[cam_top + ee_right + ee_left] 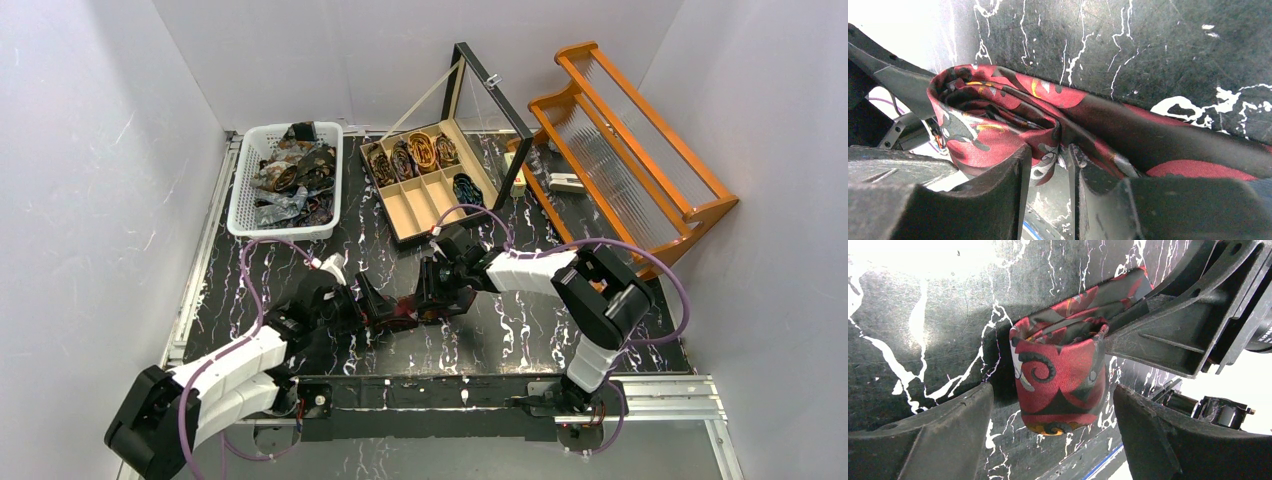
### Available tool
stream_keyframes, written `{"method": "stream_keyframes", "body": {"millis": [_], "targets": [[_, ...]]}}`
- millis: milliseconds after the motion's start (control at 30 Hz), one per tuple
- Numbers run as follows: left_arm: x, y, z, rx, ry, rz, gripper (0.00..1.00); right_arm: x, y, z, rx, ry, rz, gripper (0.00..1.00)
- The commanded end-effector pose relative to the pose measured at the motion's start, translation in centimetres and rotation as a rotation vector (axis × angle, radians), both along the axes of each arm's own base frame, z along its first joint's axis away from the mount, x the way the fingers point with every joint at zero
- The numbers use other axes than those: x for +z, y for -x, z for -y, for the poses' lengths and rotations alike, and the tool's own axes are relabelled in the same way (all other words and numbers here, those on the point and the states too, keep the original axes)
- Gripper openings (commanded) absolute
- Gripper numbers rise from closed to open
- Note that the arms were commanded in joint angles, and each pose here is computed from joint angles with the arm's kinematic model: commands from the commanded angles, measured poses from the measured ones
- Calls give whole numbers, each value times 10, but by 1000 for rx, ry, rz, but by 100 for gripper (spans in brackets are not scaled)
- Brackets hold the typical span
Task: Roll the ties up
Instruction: Roll the tie at the center of the board.
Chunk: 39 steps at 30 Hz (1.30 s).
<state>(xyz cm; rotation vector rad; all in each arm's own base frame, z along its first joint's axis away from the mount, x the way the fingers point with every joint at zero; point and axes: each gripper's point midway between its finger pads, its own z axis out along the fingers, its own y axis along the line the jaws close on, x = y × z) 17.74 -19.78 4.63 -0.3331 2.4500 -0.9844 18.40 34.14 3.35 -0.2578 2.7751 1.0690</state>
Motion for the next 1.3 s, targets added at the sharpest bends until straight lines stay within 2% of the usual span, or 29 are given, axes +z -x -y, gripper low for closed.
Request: {"method": "stream_keyframes", "body": {"millis": [0, 600, 867, 1000, 1133, 1267], "targets": [[-7, 2, 3, -17, 24, 4, 85, -17, 0, 9, 4, 74, -17, 40], [-12, 3, 11, -13, 105, -1, 62, -26, 5, 10, 12, 86, -53, 37], [-9, -7, 5, 35, 32, -27, 46, -13, 6, 2, 46, 27, -36, 38], [-6, -9, -2, 47, -22, -37, 42, 9, 2, -6, 84, -30, 7, 44], [-3, -9, -3, 57, -29, -42, 41, 36, -5, -11, 99, -71, 82, 59], [-2, -9, -4, 62, -34, -48, 41, 48, -18, -3, 78, -33, 173, 63]]}}
